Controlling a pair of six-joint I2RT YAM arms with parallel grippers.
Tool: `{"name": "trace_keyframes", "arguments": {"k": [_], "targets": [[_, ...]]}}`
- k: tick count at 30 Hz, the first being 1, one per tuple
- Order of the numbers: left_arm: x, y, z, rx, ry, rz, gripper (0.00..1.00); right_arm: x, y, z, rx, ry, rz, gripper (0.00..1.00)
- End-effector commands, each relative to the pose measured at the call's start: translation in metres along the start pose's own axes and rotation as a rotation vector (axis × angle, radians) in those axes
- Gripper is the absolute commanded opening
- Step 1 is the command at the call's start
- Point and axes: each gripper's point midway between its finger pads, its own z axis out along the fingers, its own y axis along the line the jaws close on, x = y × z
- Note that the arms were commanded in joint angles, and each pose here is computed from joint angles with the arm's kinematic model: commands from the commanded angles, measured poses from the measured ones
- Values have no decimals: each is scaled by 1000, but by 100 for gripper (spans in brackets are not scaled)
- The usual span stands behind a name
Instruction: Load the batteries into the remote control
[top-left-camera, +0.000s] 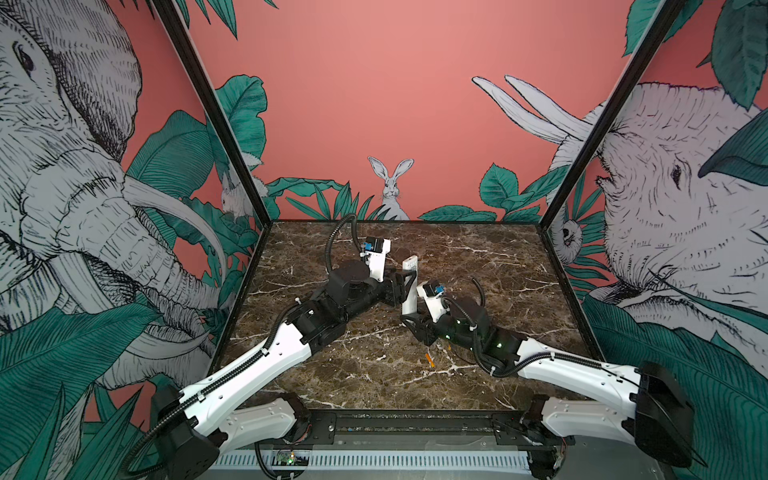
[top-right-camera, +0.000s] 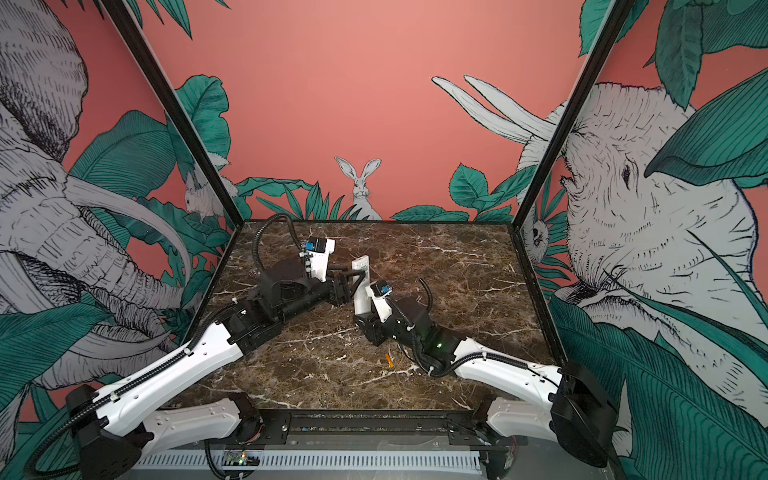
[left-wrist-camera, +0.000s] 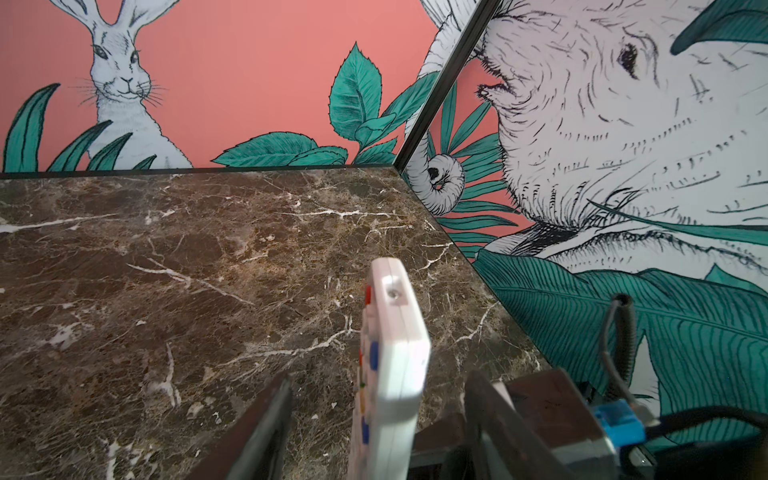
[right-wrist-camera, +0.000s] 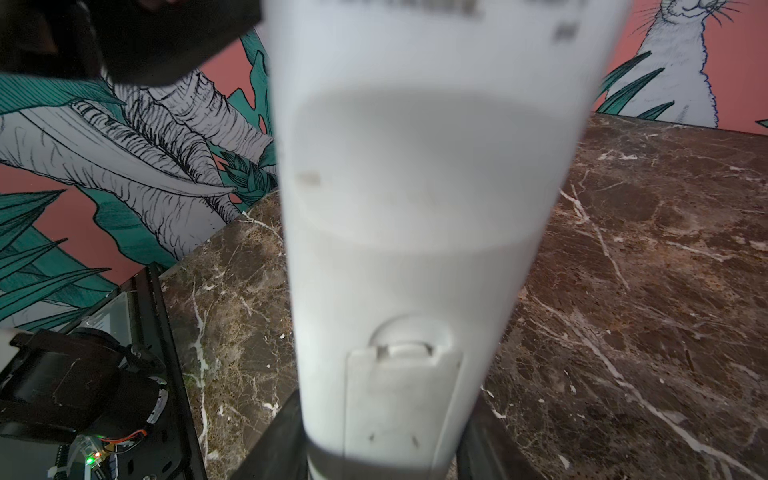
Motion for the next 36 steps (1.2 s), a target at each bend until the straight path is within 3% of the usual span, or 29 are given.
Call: {"name": "trace_keyframes", "arguments": {"k": [1, 17, 27, 36], "targets": [[-14, -5, 2, -1, -51, -19, 65, -16, 5, -1, -6, -75, 4, 0], [0, -1, 30, -32, -21, -32, 52, -10, 3, 0, 5, -69, 6, 0], [3, -1, 30, -26, -13, -32, 28, -9, 1, 0, 11, -68, -1, 0], [1, -8, 28, 4, -12, -36, 16, -5, 0, 1, 21, -48, -9, 0]]}}
